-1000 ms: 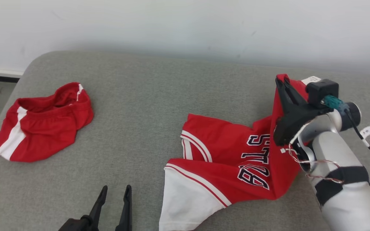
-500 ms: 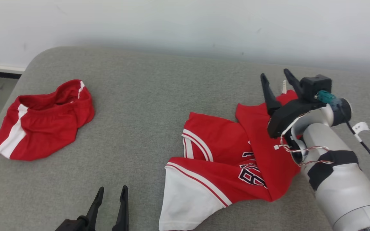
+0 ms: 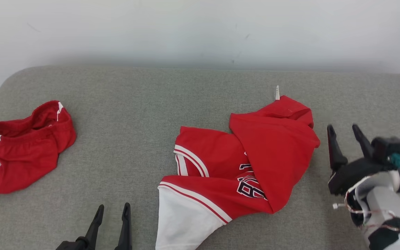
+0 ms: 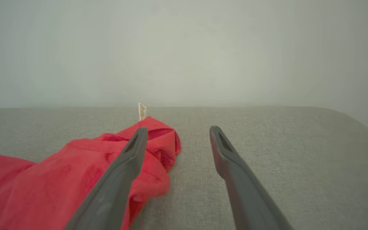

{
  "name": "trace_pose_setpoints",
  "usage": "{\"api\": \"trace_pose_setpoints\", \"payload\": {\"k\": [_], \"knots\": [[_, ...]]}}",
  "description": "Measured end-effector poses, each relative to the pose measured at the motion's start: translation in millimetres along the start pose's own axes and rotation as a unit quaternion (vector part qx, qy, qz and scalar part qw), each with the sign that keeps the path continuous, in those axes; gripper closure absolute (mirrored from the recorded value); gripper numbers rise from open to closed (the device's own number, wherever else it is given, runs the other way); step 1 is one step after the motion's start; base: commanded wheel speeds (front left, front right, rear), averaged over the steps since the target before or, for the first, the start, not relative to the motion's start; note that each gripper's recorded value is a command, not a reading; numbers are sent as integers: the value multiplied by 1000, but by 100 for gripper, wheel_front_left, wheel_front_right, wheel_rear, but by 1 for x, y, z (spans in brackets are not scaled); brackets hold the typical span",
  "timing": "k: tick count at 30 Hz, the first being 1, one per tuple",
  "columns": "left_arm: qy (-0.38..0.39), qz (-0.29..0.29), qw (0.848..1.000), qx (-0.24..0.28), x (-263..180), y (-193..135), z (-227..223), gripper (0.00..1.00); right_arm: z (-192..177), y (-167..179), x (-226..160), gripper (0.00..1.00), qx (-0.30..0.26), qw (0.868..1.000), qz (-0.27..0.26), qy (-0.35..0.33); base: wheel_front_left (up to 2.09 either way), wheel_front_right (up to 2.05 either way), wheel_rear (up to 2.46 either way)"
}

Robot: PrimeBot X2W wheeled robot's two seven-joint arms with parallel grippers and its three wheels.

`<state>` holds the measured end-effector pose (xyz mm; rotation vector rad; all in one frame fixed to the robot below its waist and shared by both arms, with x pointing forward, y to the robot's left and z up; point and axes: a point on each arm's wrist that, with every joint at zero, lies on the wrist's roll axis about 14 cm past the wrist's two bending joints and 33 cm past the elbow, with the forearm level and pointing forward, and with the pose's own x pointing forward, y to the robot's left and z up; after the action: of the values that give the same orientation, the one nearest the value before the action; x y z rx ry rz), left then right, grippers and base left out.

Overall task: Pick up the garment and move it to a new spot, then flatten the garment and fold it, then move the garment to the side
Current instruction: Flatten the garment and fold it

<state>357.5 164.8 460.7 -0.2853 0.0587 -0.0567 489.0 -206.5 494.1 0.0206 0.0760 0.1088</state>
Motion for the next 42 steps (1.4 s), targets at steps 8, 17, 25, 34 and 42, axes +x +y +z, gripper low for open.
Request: {"api": "trace_pose_setpoints", "payload": {"k": [8,17,25,34,42], "knots": [[8,-2,1000,1,3,-1,-5,0,-39,15,-19,0,59,998,-4,34,0,0,0],[9,2,1000,4,0,3,-5,0,-65,36,-16,100,97,992,0,79,0,0,0],[11,-1,1000,4,-1,1,-7,0,-68,41,-18,100,74,993,12,92,0,0,0],[22,-16,1000,1,-9,-10,-15,0,-44,25,-49,100,40,998,13,37,0,0,0],[27,-44,999,-1,-7,-27,-18,0,-45,-4,-106,100,46,997,-41,40,0,0,0]]}}
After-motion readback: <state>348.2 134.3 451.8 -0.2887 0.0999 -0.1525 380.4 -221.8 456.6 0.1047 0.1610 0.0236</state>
